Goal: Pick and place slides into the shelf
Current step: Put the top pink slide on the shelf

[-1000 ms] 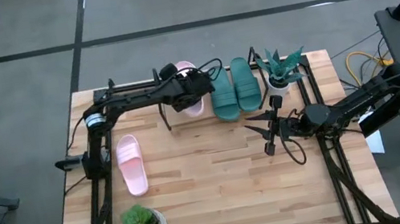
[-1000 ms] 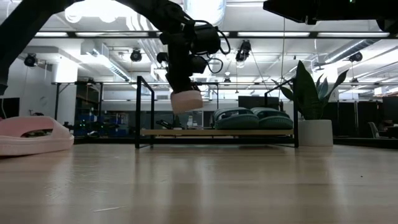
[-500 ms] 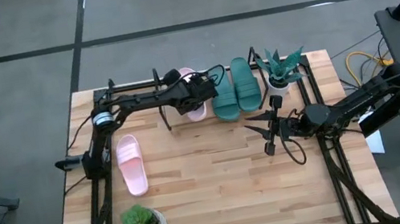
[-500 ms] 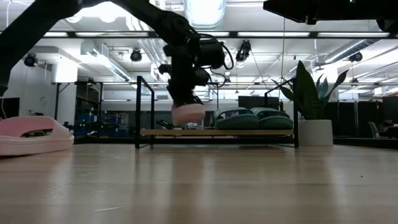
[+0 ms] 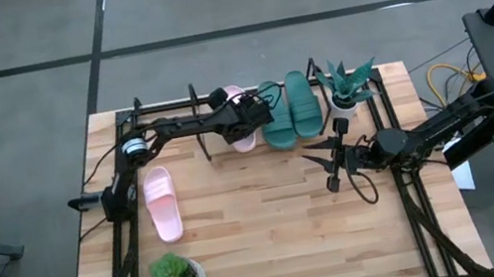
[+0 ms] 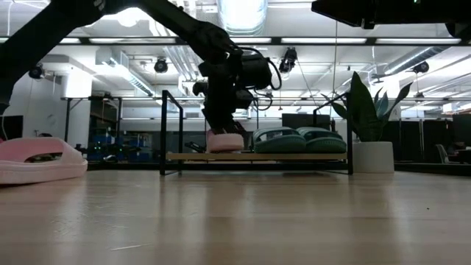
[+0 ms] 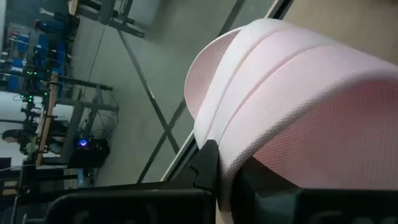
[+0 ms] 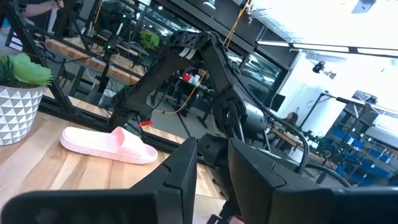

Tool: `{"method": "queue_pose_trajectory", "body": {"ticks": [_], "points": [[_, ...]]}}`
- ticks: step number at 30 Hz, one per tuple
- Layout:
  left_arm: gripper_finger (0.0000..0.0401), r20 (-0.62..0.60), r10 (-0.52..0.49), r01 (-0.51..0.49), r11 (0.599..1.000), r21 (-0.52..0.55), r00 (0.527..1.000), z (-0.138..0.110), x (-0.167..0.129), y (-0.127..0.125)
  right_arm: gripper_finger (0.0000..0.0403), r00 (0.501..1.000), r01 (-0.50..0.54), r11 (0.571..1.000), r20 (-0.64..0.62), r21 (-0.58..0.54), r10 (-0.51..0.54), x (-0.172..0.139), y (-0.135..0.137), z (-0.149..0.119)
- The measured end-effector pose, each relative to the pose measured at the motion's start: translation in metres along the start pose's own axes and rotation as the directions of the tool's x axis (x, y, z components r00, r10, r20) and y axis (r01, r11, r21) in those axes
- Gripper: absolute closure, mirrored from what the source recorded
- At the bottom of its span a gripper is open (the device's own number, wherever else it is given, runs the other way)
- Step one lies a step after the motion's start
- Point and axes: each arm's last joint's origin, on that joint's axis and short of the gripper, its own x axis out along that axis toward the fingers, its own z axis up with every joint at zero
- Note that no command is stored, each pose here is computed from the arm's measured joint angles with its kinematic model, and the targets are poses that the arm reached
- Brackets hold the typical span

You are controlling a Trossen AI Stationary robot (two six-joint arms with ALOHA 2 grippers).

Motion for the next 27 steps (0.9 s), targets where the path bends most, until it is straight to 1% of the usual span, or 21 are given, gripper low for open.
{"method": "queue_pose_trajectory", "body": {"ticks": [12,17,20,22,24,27], "points": [[0.0401,0.024,-0.059,0.060,0.998,-0.037,0.998,0.007,-0.003,-0.001,0.0321,1.000,-0.001,1.000,0.000,-0.004,0.001,0.000,0.000,0.000],[0.0401,0.023,-0.076,0.077,0.997,-0.026,0.997,0.007,-0.003,-0.001,0.0321,1.000,0.000,1.000,0.000,-0.003,0.000,0.000,0.000,0.000],[0.0399,0.024,-0.080,0.079,0.996,0.032,0.996,0.007,-0.004,-0.002,0.0321,1.000,0.000,1.000,0.000,-0.003,0.000,0.000,0.000,0.000],[0.0389,0.029,-0.089,0.086,0.993,0.076,0.996,0.007,-0.006,-0.001,0.0321,1.000,0.000,1.000,0.000,-0.003,0.000,0.000,0.000,0.000],[0.0370,0.038,-0.106,0.101,0.988,0.116,0.994,0.008,-0.011,-0.001,0.0321,1.000,0.000,1.000,0.000,-0.003,0.000,0.000,0.000,0.000],[0.0329,0.047,-0.142,0.131,0.974,0.187,0.989,0.008,-0.019,0.002,0.0321,1.000,-0.001,1.000,0.000,-0.003,0.001,0.000,0.000,0.000]]}}
